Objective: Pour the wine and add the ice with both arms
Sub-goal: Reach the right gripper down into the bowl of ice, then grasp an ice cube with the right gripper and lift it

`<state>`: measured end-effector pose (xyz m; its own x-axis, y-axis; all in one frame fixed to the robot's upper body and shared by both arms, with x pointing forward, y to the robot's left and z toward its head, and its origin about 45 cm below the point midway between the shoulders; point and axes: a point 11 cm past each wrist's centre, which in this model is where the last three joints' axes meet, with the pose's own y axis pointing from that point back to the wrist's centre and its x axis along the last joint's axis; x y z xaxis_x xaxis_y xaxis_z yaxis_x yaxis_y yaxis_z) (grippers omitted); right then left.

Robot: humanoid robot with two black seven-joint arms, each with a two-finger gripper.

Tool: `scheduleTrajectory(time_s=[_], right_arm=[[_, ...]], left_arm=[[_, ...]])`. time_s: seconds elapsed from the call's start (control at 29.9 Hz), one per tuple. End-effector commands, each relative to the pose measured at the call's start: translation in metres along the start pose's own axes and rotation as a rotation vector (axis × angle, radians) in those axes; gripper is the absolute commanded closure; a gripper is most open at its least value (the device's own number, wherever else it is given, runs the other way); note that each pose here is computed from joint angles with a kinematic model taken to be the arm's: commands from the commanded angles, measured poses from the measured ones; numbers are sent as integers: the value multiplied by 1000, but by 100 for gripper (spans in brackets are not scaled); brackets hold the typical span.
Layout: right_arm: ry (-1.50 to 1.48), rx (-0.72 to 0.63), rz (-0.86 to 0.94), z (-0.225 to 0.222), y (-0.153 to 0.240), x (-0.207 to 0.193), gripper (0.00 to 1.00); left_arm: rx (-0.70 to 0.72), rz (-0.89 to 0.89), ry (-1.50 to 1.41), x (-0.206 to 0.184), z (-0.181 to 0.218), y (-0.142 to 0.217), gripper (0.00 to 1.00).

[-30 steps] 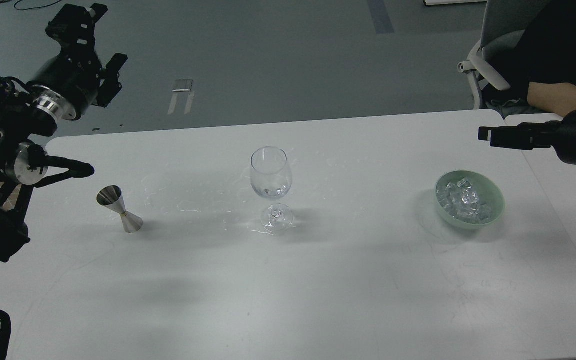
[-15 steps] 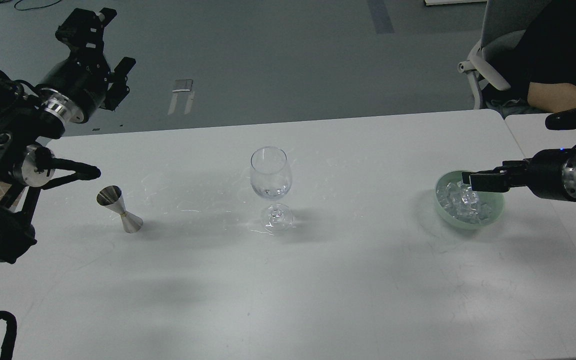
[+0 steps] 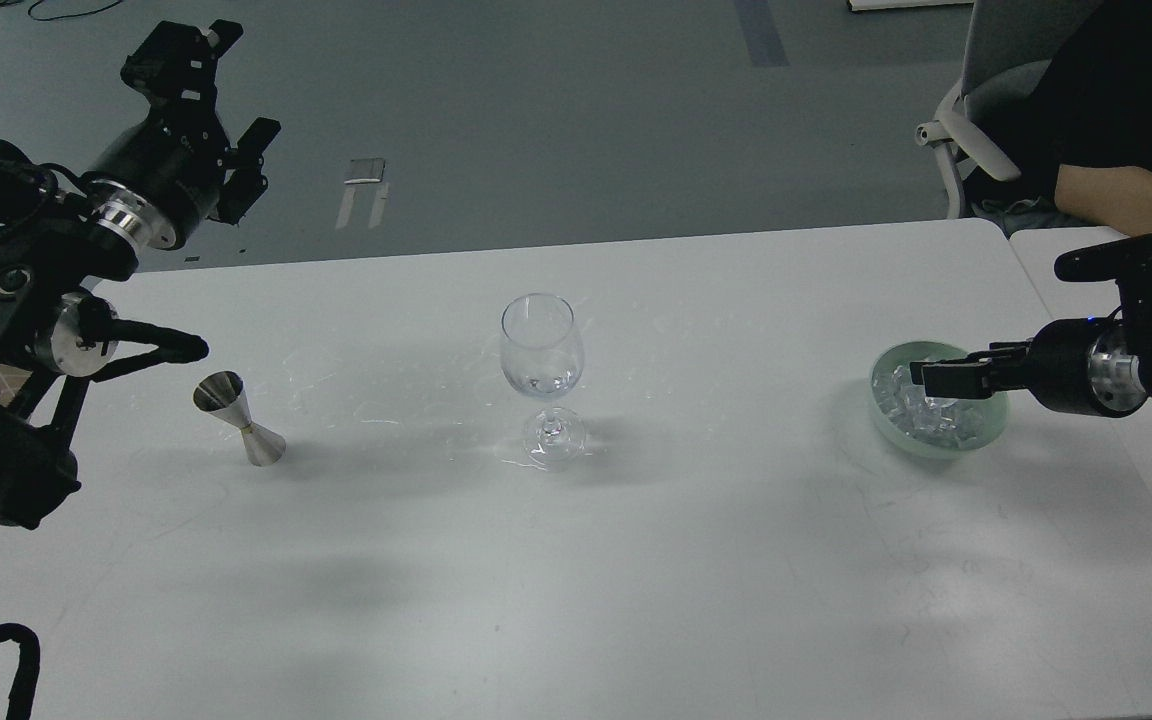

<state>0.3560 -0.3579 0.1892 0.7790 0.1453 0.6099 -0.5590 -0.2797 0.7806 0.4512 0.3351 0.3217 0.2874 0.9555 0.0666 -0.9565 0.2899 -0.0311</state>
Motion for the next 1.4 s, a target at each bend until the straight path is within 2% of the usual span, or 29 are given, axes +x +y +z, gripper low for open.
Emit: scheduleTrajectory(time_s=[0.0, 0.6, 0.7, 0.73, 0.77, 1.17, 1.37], right_arm=[[-8, -2, -9, 0, -5, -3, 1], [-39, -13, -31, 3, -18, -13, 5], [-41, -17, -31, 4, -19, -13, 13], [-42, -21, -32, 5, -19, -13, 23], [-42, -21, -32, 5, -19, -13, 29], [-44, -19, -37, 4, -20, -16, 39], [-44, -13, -38, 2, -21, -17, 55]], left_arm=[[-1, 0, 0, 0, 1, 0, 3], [4, 0, 3, 0, -2, 1, 3], [4, 0, 3, 0, -2, 1, 3], [4, 0, 3, 0, -2, 1, 3], [4, 0, 3, 0, -2, 1, 3], [4, -1, 4, -1, -3, 1, 3], [4, -1, 4, -1, -3, 1, 3]])
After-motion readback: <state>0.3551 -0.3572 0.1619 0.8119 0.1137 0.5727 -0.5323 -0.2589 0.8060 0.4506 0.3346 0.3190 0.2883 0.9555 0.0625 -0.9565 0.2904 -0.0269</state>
